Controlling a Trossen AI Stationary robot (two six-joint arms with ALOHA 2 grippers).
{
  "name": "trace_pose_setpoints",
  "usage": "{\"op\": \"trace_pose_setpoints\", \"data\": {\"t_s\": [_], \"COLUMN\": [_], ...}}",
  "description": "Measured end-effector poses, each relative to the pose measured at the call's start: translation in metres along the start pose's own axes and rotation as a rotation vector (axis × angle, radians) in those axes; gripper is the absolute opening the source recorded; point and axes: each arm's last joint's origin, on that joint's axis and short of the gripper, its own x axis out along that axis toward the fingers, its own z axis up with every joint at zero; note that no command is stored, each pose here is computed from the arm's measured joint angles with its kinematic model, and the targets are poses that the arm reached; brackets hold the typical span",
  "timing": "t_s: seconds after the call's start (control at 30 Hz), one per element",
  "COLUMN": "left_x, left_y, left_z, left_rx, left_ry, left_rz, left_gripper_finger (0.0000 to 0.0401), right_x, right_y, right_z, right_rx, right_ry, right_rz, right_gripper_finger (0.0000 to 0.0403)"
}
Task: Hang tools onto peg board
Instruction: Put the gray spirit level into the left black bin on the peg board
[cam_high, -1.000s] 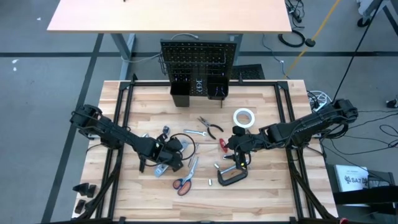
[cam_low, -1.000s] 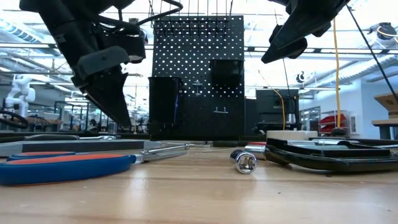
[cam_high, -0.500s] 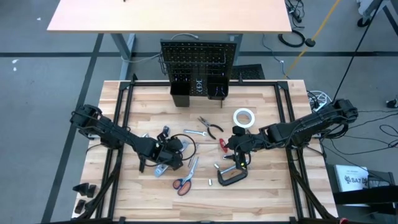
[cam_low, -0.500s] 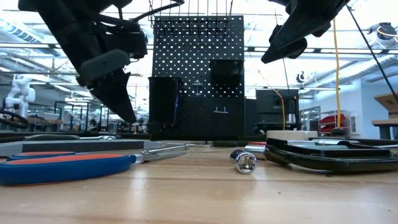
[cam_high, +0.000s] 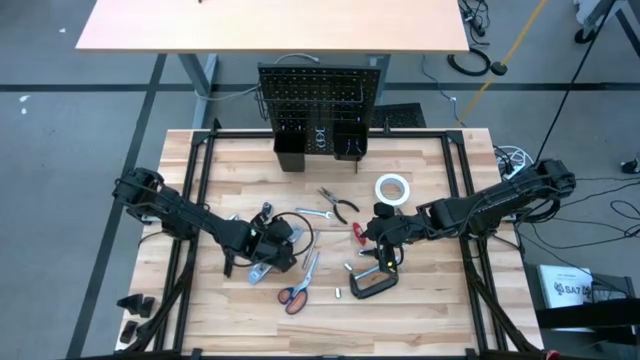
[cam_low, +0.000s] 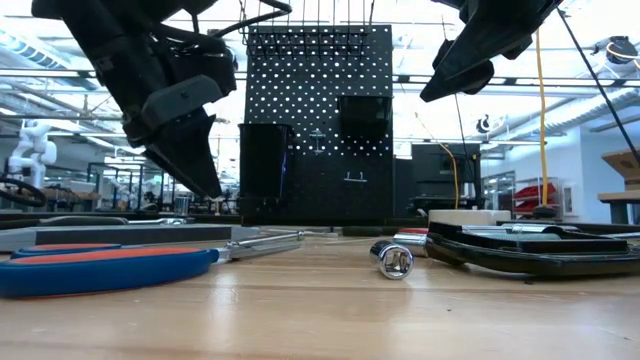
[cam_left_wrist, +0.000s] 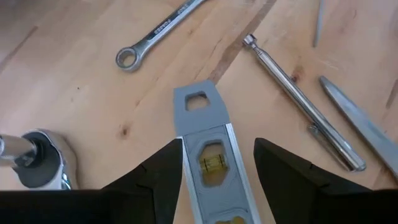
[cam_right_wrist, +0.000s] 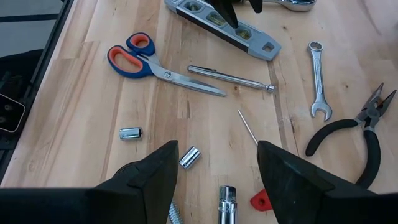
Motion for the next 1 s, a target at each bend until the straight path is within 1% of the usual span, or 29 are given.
{"op": "trace_pose_setpoints", "data": {"t_s": [0.17,0.27,0.37,0.57,0.63,0.8,0.87,1.0], "left_x": [0.0,0.0,0.002,0.019,0.022,0.023,0.023,0.022], "left_y": [0.0,0.0,0.0,-0.002,-0.003,-0.004,-0.005,-0.007], "left_z": [0.0,0.0,-0.002,-0.011,-0.013,-0.013,-0.013,-0.01], "left_rx": [-0.05,-0.052,-0.044,0.023,0.022,-0.014,-0.025,0.014], "left_ry": [0.003,0.008,0.016,0.065,0.068,0.074,0.079,0.09], "left_rz": [-0.001,0.001,0.01,0.064,0.071,0.068,0.048,0.035], "left_gripper_finger": [0.0201,0.0201,0.0201,0.0201,0.0201,0.0201,0.0201,0.0201], "right_x": [0.0,0.0,0.0,0.0,0.0,0.0,0.0,0.0], "right_y": [0.0,0.0,0.0,0.0,0.0,0.0,0.0,0.0], "right_z": [0.0,0.0,0.0,0.0,0.0,0.0,0.0,0.0], "right_rx": [0.0,0.0,-0.001,-0.001,-0.001,-0.002,-0.001,-0.002], "right_ry": [0.0,0.0,0.0,0.0,0.0,0.0,0.0,-0.001], "right_rz": [0.0,0.0,0.0,0.0,0.0,0.0,0.0,0.0], "right_gripper_finger": [0.0212,0.0212,0.0212,0.0212,0.0212,0.0212,0.0212,0.0212]}}
